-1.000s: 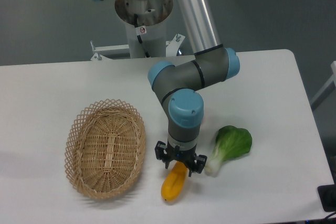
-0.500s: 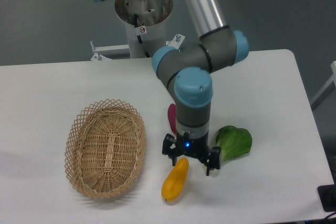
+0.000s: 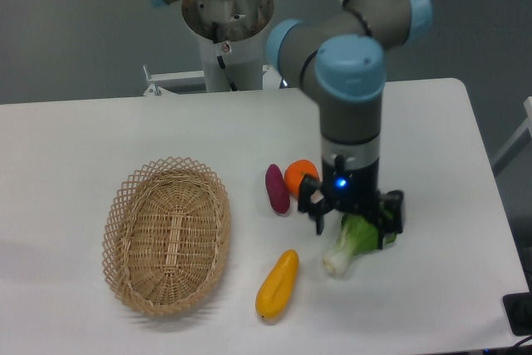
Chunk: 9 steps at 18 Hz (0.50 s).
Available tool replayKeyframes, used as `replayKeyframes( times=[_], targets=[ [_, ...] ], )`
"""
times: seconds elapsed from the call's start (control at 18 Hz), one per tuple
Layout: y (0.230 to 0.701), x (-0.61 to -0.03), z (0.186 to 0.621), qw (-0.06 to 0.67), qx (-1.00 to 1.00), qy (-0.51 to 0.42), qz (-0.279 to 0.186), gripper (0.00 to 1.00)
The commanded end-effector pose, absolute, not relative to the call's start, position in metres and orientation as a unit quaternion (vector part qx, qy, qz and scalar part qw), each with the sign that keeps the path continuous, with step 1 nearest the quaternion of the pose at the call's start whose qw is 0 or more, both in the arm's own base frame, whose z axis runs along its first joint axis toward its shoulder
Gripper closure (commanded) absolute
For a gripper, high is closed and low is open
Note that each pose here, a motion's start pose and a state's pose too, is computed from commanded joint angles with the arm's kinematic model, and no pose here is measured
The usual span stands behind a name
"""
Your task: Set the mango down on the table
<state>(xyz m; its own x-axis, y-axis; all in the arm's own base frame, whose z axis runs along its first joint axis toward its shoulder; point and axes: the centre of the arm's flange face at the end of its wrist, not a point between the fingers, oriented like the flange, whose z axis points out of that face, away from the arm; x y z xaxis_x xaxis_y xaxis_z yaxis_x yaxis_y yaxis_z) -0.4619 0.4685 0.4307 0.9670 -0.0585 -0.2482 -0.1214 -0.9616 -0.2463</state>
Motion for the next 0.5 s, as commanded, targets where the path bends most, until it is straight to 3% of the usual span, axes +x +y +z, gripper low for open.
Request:
replayKeyframes(
  times=[0.5],
  targets=[
    [0.393, -0.490, 0.446, 0.081, -0.984, 0.133, 0.085, 0.00]
  ],
)
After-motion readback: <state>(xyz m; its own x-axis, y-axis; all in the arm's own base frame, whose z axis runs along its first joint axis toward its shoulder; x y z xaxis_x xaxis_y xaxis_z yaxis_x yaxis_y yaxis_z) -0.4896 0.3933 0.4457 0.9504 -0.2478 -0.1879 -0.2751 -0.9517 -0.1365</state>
